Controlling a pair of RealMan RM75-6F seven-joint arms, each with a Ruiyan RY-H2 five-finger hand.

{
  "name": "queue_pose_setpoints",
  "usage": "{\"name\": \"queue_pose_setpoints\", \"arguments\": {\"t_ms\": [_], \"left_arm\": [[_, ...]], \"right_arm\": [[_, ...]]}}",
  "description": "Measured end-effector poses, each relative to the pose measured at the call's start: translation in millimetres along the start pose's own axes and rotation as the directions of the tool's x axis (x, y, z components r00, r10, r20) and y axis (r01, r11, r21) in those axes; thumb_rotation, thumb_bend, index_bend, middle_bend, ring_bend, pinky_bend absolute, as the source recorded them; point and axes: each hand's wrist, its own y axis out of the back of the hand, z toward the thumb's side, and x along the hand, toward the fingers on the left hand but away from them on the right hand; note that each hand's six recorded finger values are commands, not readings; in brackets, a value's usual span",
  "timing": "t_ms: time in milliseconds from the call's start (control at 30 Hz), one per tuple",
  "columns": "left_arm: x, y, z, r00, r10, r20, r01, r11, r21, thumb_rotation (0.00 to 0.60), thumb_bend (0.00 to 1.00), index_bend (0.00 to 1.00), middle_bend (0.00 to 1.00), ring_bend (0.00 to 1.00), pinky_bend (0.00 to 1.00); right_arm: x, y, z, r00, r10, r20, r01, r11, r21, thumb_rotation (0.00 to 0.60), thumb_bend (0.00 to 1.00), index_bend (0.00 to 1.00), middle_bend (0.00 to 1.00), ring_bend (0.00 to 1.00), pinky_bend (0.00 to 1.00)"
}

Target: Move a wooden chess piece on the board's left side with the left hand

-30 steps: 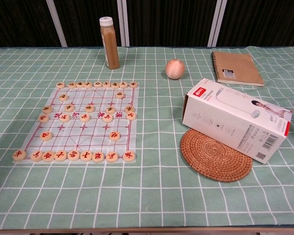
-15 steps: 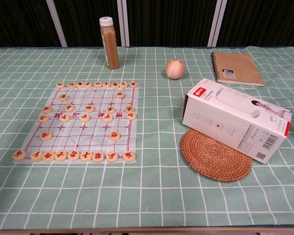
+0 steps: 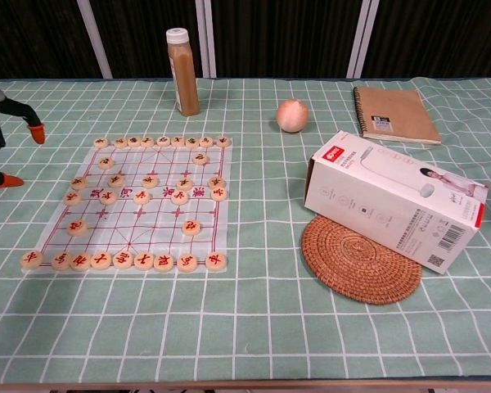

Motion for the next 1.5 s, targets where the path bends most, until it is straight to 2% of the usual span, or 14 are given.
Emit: {"name": "queue_pose_setpoints", "arguments": {"t_ms": [333, 600, 867, 1033, 1500], "left_arm": [[25.0, -21.6, 13.8, 0.997, -0.08, -0.005, 0.08, 0.993, 0.082, 0.6, 0.22, 0.46, 1.0, 0.91, 0.93], [31.7, -36.0, 22.7, 0.993, -0.121, -0.005, 0.121, 0.988, 0.101, 0.6, 0.24, 0.46, 1.0, 0.91, 0.93], [34.6, -42.0, 24.2, 0.992, -0.13, -0.011, 0.13, 0.986, 0.102, 0.6, 0.26, 0.46, 1.0, 0.91, 0.93], [37.1, -43.4, 25.7, 0.992, -0.129, -0.011, 0.13, 0.986, 0.105, 0.6, 0.31, 0.47, 1.0, 0.91, 0.93], [41.8, -45.9, 30.8, 0.991, -0.134, -0.006, 0.133, 0.984, 0.117, 0.6, 0.31, 0.47, 1.0, 0.91, 0.93]], "right_arm": [[-1.8, 0.3, -1.3, 1.0, 0.004, 0.006, -0.004, 1.0, -0.011, 0.6, 0.34, 0.0, 0.0, 0.0, 0.0], [-2.2, 0.6, -1.6, 1.0, 0.003, 0.005, -0.003, 1.0, -0.013, 0.6, 0.34, 0.0, 0.0, 0.0, 0.0], [-1.9, 0.7, -1.4, 1.0, 0.002, 0.005, -0.002, 1.0, -0.016, 0.6, 0.34, 0.0, 0.0, 0.0, 0.0], [-2.1, 0.9, -1.3, 1.0, 0.001, 0.005, -0.001, 1.0, -0.017, 0.6, 0.34, 0.0, 0.0, 0.0, 0.0], [-2.2, 1.2, -1.5, 1.0, -0.001, 0.006, 0.001, 1.0, -0.019, 0.6, 0.34, 0.0, 0.0, 0.0, 0.0]]}}
